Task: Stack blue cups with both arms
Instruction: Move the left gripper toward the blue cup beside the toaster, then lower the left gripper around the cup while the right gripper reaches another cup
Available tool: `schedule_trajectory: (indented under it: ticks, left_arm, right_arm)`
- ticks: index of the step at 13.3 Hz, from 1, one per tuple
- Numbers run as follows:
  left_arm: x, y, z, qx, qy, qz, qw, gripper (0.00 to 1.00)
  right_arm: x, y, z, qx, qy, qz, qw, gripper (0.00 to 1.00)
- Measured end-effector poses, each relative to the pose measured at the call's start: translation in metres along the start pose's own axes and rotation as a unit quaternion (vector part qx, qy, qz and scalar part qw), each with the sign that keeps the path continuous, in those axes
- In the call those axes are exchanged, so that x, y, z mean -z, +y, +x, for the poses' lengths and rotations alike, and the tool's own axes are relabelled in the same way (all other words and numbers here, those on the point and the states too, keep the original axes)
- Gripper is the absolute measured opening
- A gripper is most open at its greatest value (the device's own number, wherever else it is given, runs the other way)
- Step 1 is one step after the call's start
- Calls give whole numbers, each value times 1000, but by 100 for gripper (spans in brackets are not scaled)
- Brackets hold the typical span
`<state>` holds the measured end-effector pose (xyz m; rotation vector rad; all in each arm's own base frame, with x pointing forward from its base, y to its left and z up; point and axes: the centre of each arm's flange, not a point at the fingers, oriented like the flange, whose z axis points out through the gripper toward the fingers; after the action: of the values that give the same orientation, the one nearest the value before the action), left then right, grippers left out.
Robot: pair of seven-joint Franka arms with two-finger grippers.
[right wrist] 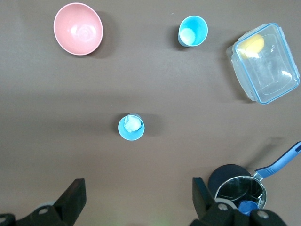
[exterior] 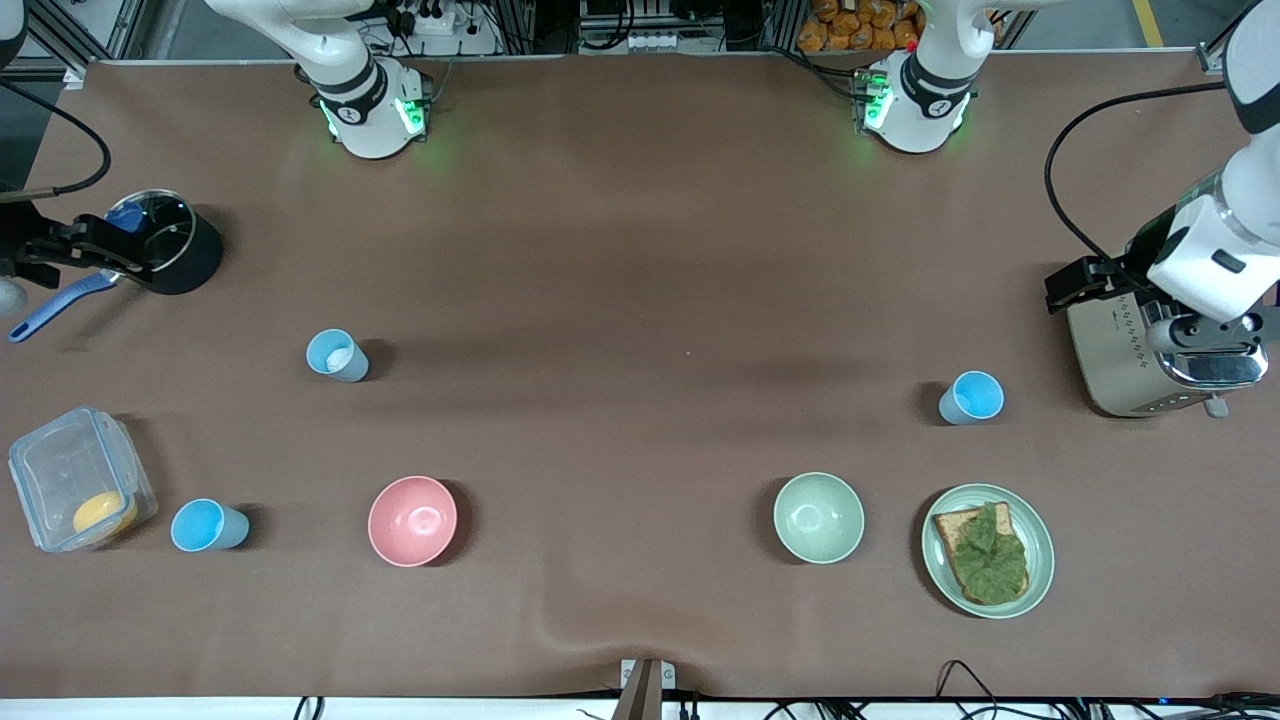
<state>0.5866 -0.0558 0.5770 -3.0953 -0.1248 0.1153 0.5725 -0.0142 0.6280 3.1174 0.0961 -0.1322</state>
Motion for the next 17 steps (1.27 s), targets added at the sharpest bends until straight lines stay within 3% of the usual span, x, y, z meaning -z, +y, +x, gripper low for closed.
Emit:
schedule_trajectory:
  ticks: [4, 9, 12, 17]
  left_arm:
    - [-42, -10, 7, 9, -27, 3, 1000, 100]
    - [-163, -37, 25, 30, -7, -5, 1000, 100]
    - [-219, -42, 34, 35, -15, -7, 999, 100]
    - [-284, -55, 49, 47, -30, -11, 998, 100]
  right_arm:
    - [-1, 0, 0, 0, -2, 6, 1000, 100]
    - [-3, -1, 1, 0, -4, 11, 1000, 100]
    - [-7, -2, 3, 1, -8, 18, 1000, 100]
    - [-52, -3, 11, 0, -50, 22, 999, 100]
